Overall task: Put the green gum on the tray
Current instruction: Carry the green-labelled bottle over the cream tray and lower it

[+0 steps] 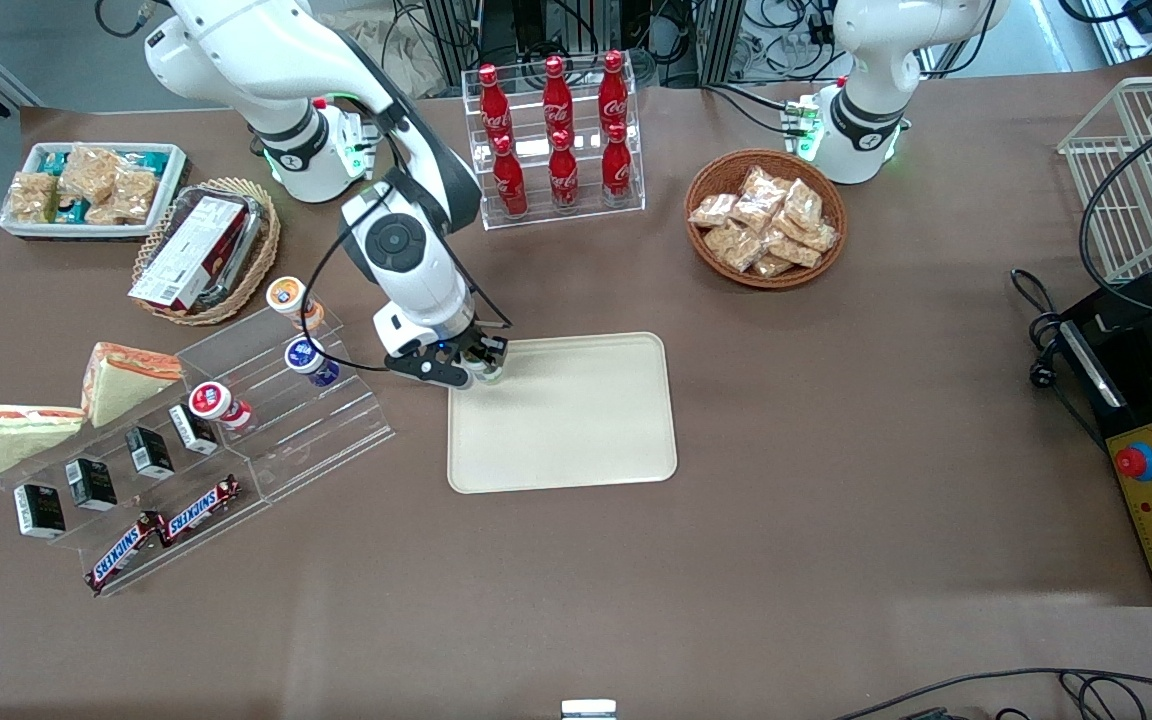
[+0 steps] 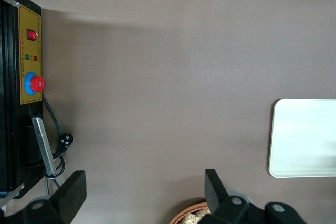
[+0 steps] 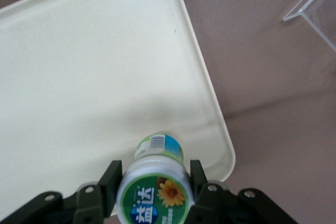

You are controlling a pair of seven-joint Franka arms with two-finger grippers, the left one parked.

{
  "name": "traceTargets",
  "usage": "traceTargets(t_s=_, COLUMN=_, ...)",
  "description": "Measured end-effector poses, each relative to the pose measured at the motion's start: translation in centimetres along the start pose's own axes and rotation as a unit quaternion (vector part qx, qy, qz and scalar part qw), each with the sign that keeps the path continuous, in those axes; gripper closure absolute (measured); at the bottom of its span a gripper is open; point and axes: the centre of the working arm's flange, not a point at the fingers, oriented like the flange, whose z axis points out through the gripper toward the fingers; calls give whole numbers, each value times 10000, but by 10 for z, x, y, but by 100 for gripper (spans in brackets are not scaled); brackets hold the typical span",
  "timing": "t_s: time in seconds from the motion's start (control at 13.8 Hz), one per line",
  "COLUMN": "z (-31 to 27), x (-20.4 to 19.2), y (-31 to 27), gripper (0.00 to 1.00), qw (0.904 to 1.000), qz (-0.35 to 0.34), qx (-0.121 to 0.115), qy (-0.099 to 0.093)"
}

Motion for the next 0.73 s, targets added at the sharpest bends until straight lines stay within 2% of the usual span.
traceTargets(t_s=0.29, z=17, x=-6, y=-4, gripper=42, qw=10000, qz=16, qx=-47, qy=41)
traceTargets(t_s=0.36, z=17, x=-5, y=-3, gripper=37, qw=10000, qz=25, qx=-46, qy=45)
traceTargets(t_s=0.65, z=16, x=-3, y=-2, gripper=1, qw=10000, qz=56, qx=-32, qy=65)
traceTargets(t_s=0.73, z=16, x=-2, y=-2, gripper=0, qw=10000, qz=62, qx=-33, qy=68)
